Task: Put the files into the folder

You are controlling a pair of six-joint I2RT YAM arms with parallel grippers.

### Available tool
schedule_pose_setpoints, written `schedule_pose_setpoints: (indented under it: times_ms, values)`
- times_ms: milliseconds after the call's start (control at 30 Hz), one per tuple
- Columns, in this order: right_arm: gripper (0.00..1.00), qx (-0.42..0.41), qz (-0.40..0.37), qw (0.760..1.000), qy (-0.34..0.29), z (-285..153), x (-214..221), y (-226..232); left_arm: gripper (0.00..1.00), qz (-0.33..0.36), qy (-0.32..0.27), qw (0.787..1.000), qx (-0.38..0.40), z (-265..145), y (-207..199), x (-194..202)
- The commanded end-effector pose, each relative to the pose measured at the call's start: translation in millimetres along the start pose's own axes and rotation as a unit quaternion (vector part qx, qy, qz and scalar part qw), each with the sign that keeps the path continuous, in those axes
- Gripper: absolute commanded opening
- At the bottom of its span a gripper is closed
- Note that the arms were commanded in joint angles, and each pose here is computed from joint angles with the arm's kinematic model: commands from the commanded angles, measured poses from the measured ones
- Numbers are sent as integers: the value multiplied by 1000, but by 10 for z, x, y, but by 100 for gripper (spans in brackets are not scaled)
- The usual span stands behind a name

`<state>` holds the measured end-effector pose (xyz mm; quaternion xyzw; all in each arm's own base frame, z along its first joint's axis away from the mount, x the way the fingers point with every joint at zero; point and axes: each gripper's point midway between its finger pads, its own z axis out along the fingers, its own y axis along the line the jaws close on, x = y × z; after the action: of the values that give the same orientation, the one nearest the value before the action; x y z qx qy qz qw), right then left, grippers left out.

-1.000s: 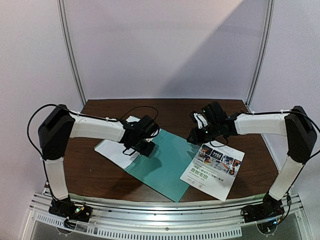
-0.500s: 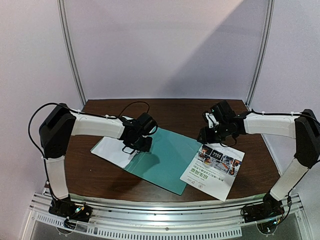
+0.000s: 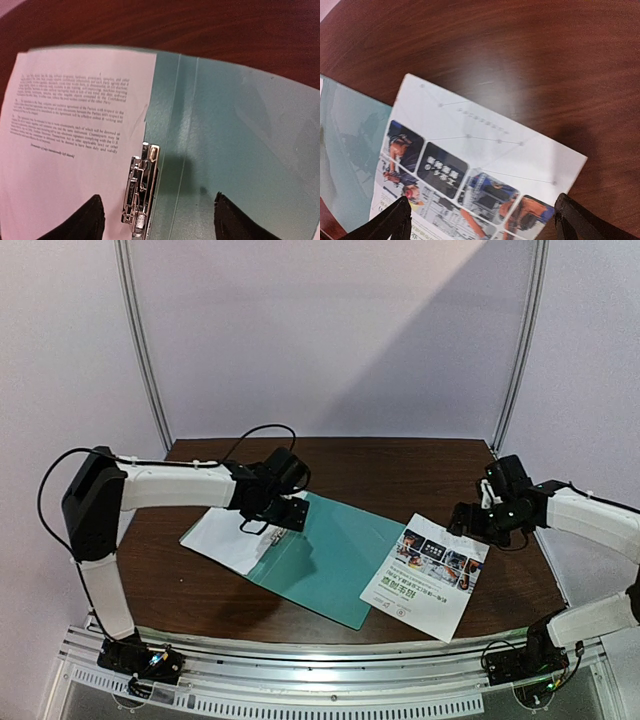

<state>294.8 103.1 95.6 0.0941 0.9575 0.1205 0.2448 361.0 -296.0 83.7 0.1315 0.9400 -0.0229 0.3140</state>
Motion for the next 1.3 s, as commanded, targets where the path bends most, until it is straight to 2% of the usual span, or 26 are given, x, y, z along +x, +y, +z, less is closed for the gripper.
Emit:
schedule_pose_setpoints:
  times_ms: [0,100,200,300,567,700,800,1100,1267]
  values:
    - [99,-9,81,997,17,-56,173,-321,77,32,-63,996,60,-445,-264,-452]
    - [98,-27,112,993,21,-44,252,-390,77,67,-75,981,164,-623,-703,-490]
    - [95,-40,126,991,34,-1,373,-406,75,84,-60,949,299,-756,-1200,-394]
    - [92,-51,137,988,49,71,505,-419,74,96,-47,918,381,-826,-1565,-295]
    - [77,-67,148,984,68,165,694,-426,74,91,6,877,472,-588,-2087,-113]
    - [68,-67,151,984,74,195,762,-445,74,75,34,871,485,-404,-2224,-54]
    - [63,-72,150,983,76,209,790,-437,73,66,60,874,478,-200,-2282,25]
    - [58,-83,150,981,89,265,867,-421,67,50,111,872,474,143,-2434,231]
    - [56,-87,152,980,94,292,894,-413,66,39,130,881,454,261,-2423,332]
